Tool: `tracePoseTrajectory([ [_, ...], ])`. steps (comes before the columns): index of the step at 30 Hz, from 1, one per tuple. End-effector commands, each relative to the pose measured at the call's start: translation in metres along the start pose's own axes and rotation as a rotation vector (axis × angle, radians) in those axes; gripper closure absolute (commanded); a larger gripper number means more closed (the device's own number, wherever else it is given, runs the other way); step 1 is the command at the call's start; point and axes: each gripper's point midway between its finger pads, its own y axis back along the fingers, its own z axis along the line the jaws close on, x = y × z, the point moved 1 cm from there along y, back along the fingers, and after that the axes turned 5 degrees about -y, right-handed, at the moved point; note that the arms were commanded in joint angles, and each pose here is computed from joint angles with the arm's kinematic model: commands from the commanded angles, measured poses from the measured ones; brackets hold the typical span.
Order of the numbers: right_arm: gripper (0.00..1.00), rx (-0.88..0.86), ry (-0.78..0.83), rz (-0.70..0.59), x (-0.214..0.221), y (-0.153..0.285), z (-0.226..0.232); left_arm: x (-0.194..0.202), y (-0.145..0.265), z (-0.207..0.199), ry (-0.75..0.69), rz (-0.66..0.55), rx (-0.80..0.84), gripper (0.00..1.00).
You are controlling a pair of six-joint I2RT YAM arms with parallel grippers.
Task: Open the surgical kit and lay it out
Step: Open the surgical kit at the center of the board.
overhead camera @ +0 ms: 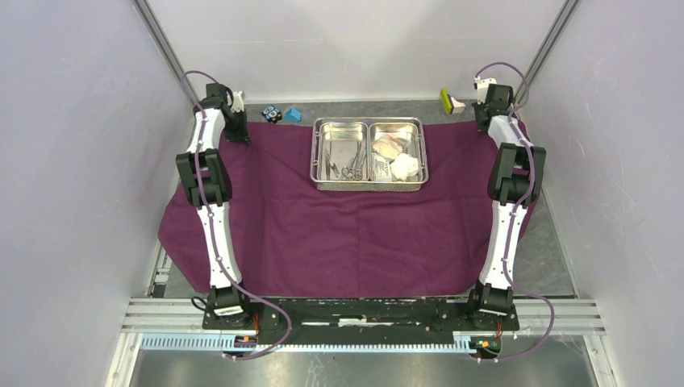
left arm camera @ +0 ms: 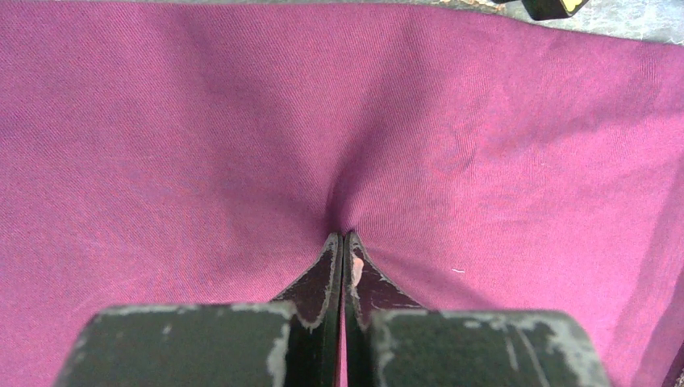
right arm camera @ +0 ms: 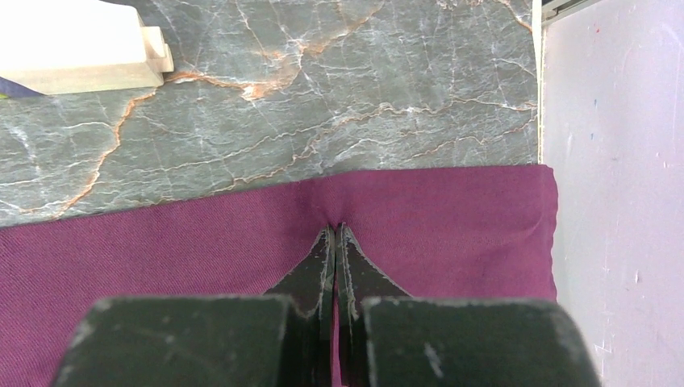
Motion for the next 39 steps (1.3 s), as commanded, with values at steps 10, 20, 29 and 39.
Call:
tracePoseTrajectory([
  [10, 1.00, 0.088, 0.002, -0.045, -0.019, 0.008, -0.039, -0.018, 0.011, 0.037, -0.046, -0.080, -0.114, 0.98],
  [20, 1.00, 0.104, 0.015, -0.060, -0.026, 0.004, -0.044, -0.014, 0.016, 0.040, -0.058, -0.074, -0.126, 0.98],
  [29, 1.00, 0.076, 0.028, -0.056, -0.021, 0.009, -0.038, -0.017, 0.019, 0.038, -0.059, -0.082, -0.119, 0.96],
  [39, 0.54, 0.049, 0.003, -0.094, -0.033, 0.064, -0.051, -0.030, 0.057, 0.060, -0.050, -0.147, -0.185, 0.38],
])
